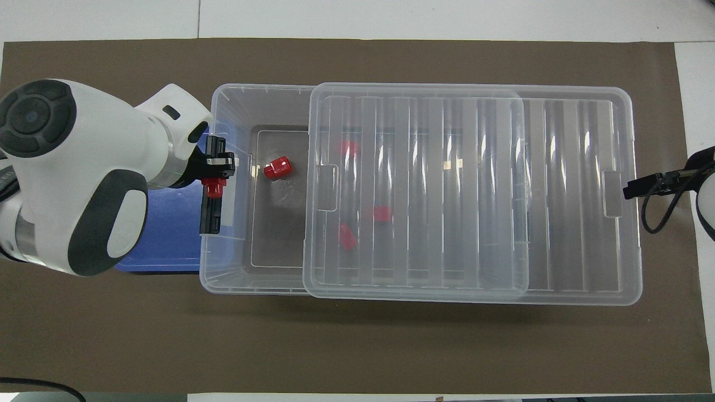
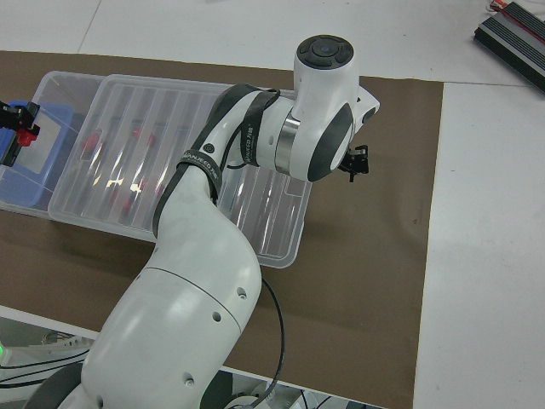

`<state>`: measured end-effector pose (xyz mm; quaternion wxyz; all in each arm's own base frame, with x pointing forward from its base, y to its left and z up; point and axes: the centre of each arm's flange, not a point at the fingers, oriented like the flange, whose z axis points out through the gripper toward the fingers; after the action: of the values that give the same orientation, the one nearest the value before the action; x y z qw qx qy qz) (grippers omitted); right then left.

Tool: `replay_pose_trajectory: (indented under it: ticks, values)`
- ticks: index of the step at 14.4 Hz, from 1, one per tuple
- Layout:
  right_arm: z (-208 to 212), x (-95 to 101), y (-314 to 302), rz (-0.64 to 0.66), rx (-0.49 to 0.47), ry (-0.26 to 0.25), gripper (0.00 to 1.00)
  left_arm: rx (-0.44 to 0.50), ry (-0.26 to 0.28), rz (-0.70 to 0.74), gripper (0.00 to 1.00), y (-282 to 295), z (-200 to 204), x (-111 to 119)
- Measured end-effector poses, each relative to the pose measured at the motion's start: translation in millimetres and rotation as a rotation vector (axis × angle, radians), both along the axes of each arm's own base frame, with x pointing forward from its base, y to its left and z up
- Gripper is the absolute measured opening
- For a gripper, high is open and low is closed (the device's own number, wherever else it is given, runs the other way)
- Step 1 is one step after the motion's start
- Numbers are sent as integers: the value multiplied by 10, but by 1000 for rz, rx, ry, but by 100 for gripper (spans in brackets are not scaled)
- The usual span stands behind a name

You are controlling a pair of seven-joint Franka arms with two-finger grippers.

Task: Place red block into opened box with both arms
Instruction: 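Carry the red block with the left gripper over the box opening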

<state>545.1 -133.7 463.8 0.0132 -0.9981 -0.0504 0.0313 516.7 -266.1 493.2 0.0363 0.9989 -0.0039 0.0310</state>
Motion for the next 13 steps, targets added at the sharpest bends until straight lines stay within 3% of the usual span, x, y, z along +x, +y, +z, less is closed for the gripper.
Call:
replay_pose_trajectory:
  ticks: [7,13]
  values:
    - [38,8,-10,1,-1,-1,100,-2,13,-27,34,-302,-736,-203]
    - [401,123,70,20,-2,-6,100,4,34,-24,34,-398,-1140,-301]
